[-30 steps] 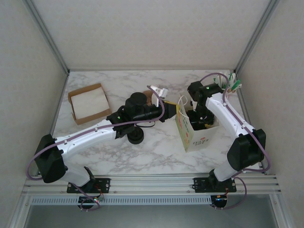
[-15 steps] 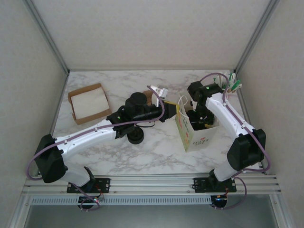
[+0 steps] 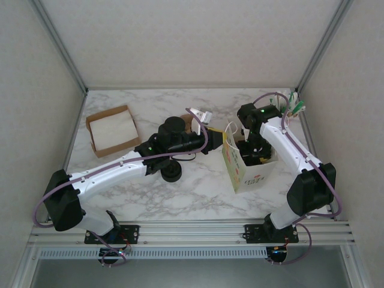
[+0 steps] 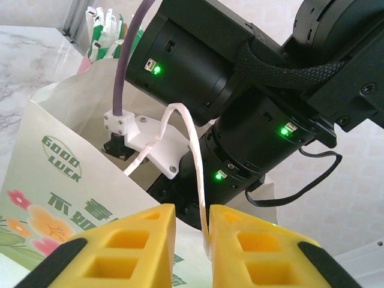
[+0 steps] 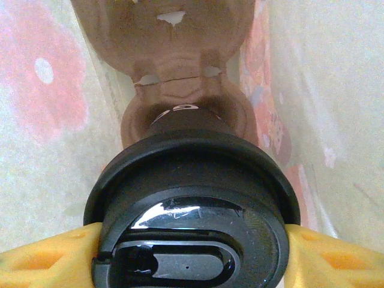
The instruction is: Pack the takeout coffee
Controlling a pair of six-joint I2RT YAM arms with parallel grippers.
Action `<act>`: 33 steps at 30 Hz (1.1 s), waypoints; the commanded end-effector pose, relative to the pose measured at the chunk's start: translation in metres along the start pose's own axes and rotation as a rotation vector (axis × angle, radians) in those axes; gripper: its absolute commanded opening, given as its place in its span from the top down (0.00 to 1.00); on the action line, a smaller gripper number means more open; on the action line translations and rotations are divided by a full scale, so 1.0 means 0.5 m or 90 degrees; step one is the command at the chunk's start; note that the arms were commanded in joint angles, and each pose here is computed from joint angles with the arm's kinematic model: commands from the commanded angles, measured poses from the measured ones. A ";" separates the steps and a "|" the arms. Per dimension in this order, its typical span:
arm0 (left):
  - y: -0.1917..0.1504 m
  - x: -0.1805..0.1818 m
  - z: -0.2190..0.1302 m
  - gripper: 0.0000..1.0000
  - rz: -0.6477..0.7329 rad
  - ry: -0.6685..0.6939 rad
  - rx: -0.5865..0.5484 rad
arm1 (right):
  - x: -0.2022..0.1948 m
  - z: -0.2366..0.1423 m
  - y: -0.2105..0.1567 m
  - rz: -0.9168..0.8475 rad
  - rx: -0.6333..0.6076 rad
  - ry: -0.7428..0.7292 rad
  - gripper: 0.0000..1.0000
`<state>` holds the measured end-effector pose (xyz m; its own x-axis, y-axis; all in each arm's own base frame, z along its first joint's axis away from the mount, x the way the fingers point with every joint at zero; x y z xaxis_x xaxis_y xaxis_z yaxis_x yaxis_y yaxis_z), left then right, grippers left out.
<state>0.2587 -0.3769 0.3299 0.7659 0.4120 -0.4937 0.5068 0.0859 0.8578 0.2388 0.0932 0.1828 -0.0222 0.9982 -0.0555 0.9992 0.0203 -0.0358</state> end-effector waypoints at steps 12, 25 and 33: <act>0.021 -0.019 -0.007 0.79 0.028 -0.017 -0.025 | -0.009 -0.004 0.002 0.019 0.001 -0.011 0.32; 0.020 -0.018 -0.007 0.79 0.024 -0.016 -0.025 | 0.000 0.015 0.015 0.020 -0.004 -0.001 0.33; 0.018 -0.018 -0.009 0.79 0.023 -0.017 -0.024 | 0.000 0.016 0.012 0.017 -0.004 -0.001 0.33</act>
<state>0.2588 -0.3769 0.3300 0.7715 0.4127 -0.4841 0.4981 0.0816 0.8633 0.2452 0.0954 0.1774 -0.0057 0.9985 -0.0545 0.9997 0.0045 -0.0232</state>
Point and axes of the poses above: each hand's point on the last joint's axis, 136 mm out from that joint toward the fingers, its own z axis out along the fingers, its own x axis along the line the jaws close on, y = z × x, the point moved 2 cm from there along -z, back along the fingers, and after that the axes turned 7 degrees about z, right-handed, at the moved point
